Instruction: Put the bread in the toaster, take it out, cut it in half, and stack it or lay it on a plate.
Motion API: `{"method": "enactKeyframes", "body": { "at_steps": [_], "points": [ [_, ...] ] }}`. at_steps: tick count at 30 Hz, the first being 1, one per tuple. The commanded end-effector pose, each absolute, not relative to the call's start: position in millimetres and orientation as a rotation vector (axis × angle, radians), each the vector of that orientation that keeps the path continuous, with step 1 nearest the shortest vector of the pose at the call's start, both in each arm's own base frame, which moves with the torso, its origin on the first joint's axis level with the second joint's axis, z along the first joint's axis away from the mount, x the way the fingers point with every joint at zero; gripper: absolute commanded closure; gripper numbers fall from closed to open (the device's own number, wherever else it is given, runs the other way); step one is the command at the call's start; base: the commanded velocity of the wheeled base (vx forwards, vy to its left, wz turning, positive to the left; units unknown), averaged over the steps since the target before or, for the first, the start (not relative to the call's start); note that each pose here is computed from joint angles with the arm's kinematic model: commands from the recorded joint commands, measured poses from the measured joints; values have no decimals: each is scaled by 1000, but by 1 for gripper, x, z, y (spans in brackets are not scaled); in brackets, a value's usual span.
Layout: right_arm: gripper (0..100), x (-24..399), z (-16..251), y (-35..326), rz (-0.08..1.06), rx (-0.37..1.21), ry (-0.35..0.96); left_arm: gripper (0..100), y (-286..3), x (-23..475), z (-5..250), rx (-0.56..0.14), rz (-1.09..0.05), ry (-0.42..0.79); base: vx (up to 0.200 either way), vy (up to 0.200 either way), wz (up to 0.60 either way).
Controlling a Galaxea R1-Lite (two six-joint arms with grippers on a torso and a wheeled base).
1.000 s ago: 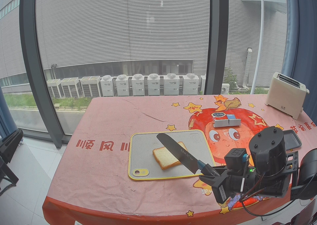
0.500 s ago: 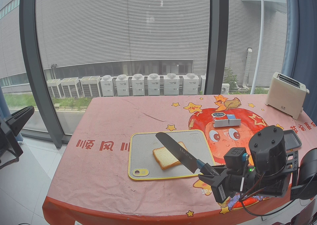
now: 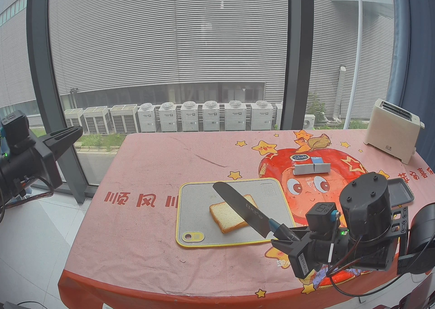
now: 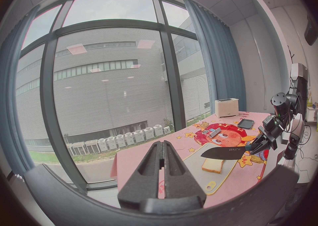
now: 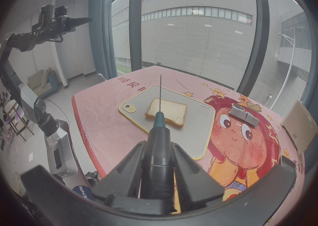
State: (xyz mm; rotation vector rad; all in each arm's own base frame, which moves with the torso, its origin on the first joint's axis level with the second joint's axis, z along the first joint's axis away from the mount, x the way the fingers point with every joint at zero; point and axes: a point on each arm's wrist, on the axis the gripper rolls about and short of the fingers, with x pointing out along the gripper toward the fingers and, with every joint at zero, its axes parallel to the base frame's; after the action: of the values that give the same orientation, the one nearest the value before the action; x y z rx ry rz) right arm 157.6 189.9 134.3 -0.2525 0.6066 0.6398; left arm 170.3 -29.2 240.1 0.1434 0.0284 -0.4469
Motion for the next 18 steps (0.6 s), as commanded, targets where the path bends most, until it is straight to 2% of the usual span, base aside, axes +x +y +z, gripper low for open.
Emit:
{"method": "enactKeyframes", "body": {
  "at_steps": [1,8,11,18],
  "points": [
    [100,158,134,191,639,-253,609,100,-42,196,240,142,-494,60,0,0,0],
    [100,160,133,191,636,-256,612,100,-55,217,252,144,-543,32,0,0,0],
    [100,163,131,192,627,-254,617,100,-69,225,257,135,-592,22,0,0,0],
    [100,167,132,190,610,-249,617,100,-89,248,250,137,-647,56,0,0,0]
  ]
}}
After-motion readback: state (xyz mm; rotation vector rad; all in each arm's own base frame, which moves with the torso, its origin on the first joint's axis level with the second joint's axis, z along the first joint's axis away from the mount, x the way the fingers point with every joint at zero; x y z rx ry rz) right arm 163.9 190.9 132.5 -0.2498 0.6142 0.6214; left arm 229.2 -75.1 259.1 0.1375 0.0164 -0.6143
